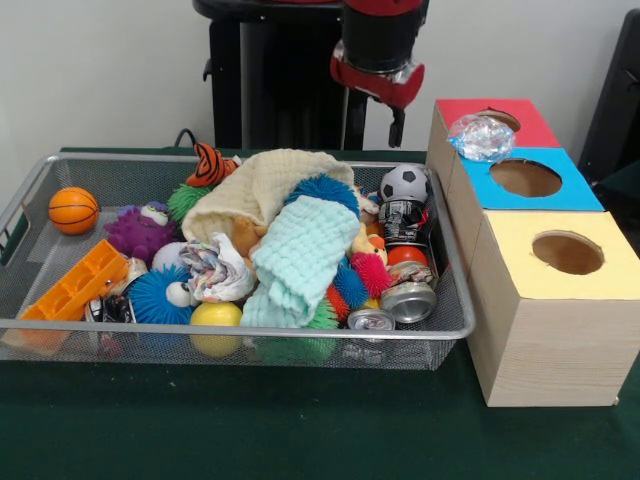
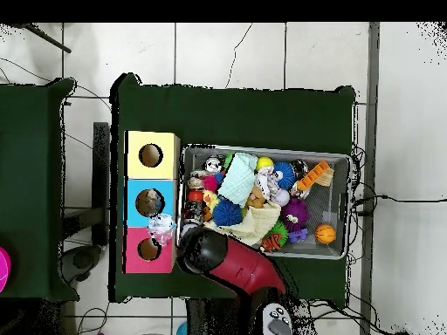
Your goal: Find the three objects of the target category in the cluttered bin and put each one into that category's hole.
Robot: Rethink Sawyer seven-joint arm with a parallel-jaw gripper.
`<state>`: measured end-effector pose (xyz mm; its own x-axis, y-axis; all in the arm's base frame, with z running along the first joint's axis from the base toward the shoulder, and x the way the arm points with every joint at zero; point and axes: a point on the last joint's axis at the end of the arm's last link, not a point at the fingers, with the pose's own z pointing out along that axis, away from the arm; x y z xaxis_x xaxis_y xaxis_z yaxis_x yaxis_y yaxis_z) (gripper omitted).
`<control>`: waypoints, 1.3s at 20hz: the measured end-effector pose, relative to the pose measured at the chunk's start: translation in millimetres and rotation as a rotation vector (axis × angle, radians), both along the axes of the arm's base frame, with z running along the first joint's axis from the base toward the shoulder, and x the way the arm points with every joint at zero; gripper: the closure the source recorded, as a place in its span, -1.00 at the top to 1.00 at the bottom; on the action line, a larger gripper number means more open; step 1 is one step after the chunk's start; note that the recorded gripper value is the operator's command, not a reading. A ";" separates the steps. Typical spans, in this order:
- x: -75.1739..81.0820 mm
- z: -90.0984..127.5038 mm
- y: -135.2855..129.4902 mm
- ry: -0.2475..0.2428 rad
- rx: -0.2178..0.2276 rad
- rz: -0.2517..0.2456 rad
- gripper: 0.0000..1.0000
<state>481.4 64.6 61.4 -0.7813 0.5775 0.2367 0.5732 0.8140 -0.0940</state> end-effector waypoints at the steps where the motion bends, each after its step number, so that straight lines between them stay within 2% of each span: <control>1: -1.6 -5.1 2.4 0.004 0.002 0.004 1.00; 6: -5.8 -15.5 10.9 0.019 0.012 0.017 1.00; 9: -11.9 -11.2 19.1 0.022 0.021 0.027 1.00; 12: -17.1 -2.6 23.3 0.019 0.024 0.030 1.00; 20: -26.0 40.3 30.7 -0.001 0.048 0.027 1.00; 23: -24.4 53.3 32.2 -0.007 0.059 0.026 1.00; 26: -23.2 57.1 32.5 -0.011 0.061 0.026 1.00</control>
<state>458.2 97.2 118.4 -0.7988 0.5416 0.2620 0.5525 0.8327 -0.0369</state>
